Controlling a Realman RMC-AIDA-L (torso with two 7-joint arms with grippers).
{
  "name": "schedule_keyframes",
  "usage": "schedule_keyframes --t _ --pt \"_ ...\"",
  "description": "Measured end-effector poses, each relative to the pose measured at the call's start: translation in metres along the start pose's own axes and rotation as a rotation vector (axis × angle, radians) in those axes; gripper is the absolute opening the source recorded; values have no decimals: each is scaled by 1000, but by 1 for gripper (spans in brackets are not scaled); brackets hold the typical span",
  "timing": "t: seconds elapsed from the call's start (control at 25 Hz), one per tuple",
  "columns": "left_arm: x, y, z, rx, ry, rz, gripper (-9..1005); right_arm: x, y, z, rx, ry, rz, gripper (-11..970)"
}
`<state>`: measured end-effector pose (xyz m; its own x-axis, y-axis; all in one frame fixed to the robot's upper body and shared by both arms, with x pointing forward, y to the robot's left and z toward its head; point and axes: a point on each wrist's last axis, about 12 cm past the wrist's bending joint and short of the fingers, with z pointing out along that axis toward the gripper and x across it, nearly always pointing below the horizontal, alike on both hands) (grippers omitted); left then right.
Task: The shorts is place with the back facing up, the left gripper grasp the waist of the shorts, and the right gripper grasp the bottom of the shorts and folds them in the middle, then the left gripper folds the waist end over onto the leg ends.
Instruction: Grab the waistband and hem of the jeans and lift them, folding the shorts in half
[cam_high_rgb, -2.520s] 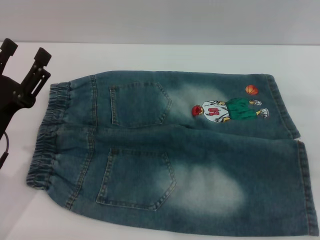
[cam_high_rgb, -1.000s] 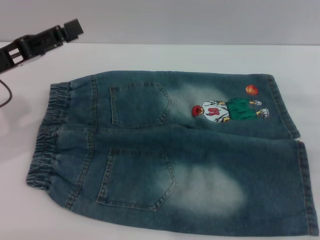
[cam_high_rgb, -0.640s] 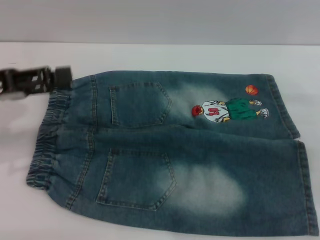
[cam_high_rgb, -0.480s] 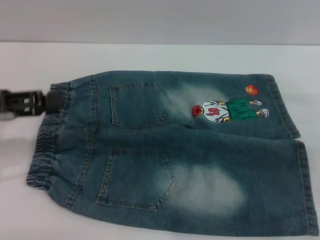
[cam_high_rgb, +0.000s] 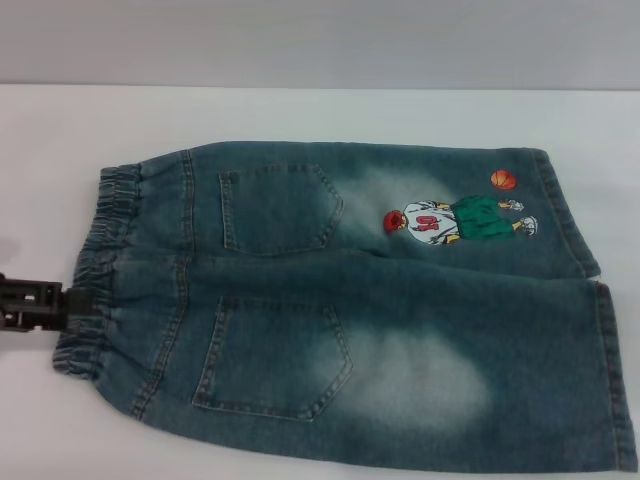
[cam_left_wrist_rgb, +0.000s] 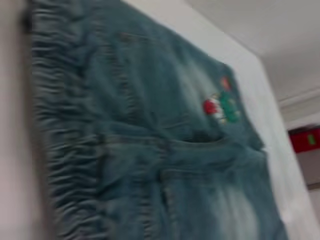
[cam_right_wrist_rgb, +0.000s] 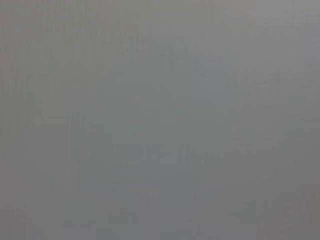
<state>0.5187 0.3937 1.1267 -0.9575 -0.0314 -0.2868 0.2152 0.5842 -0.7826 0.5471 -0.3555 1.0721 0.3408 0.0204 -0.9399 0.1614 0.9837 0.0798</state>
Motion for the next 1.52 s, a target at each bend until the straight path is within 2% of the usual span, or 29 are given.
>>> schedule_keyframes --t 0.24,0.48,1.08,1.52 --pt "-2 11 -4 -113 -3 -62 781 0 0 0 0 0 0 576" --pt "-6 15 1 -198 44 -78 781 0 -1 -1 1 1 -1 573" --pt "-6 23 2 -280 52 -88 780 1 -2 -2 4 4 -2 565" --pt "-3 25 10 -277 68 -97 781 1 -3 -3 5 5 0 558"
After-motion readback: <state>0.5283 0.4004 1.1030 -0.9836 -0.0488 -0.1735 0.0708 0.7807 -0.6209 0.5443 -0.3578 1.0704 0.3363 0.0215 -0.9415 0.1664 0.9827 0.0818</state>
